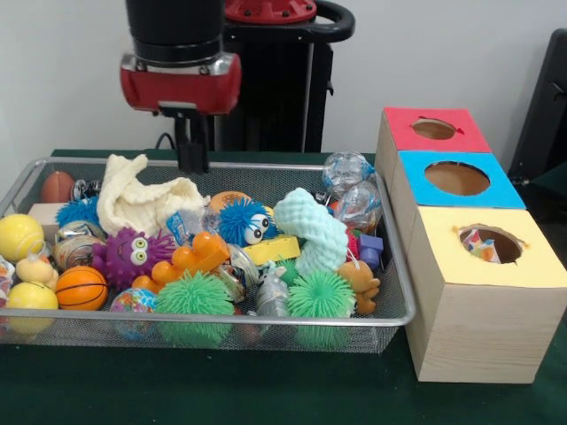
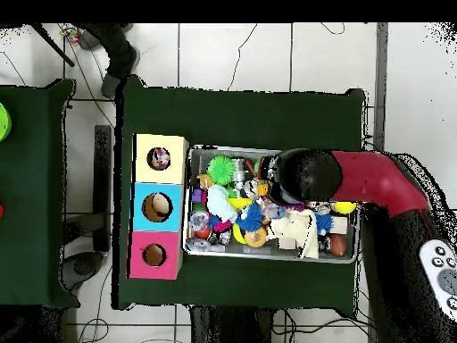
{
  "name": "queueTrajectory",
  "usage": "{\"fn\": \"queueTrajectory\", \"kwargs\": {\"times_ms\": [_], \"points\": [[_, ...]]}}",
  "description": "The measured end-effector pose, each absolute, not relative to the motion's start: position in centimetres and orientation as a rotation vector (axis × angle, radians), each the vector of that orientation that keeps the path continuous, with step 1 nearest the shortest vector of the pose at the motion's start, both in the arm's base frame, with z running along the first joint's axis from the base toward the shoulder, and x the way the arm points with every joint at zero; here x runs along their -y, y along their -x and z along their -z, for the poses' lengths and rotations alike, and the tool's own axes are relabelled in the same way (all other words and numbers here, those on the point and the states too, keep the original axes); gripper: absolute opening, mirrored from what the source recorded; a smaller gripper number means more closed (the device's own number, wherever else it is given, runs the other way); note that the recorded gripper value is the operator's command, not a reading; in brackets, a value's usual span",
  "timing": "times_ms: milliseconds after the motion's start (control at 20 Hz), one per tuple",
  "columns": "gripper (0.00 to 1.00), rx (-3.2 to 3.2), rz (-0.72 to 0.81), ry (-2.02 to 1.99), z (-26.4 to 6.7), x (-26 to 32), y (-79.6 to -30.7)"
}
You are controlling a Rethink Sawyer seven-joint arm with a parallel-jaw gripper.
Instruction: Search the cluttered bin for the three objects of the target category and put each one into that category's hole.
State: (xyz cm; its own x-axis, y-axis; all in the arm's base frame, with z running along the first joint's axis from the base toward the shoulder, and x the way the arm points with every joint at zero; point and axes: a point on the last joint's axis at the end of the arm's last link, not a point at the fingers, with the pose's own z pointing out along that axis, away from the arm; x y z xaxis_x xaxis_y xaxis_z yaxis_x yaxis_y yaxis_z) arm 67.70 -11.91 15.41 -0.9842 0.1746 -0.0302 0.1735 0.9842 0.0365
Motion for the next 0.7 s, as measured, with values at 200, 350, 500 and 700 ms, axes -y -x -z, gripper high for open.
{"fn": "queueTrajectory", "kwargs": {"times_ms": [200,350,500,700], "points": [[0.0,-3.098,-0.048,-0.32,-16.2,14.7,-65.8],[0.0,-3.104,-0.038,-0.349,-16.4,16.7,-64.0],[0.0,-3.112,-0.017,-0.378,-16.2,19.4,-61.6],[0.0,-3.118,0.003,-0.386,-15.7,21.4,-60.3]]}}
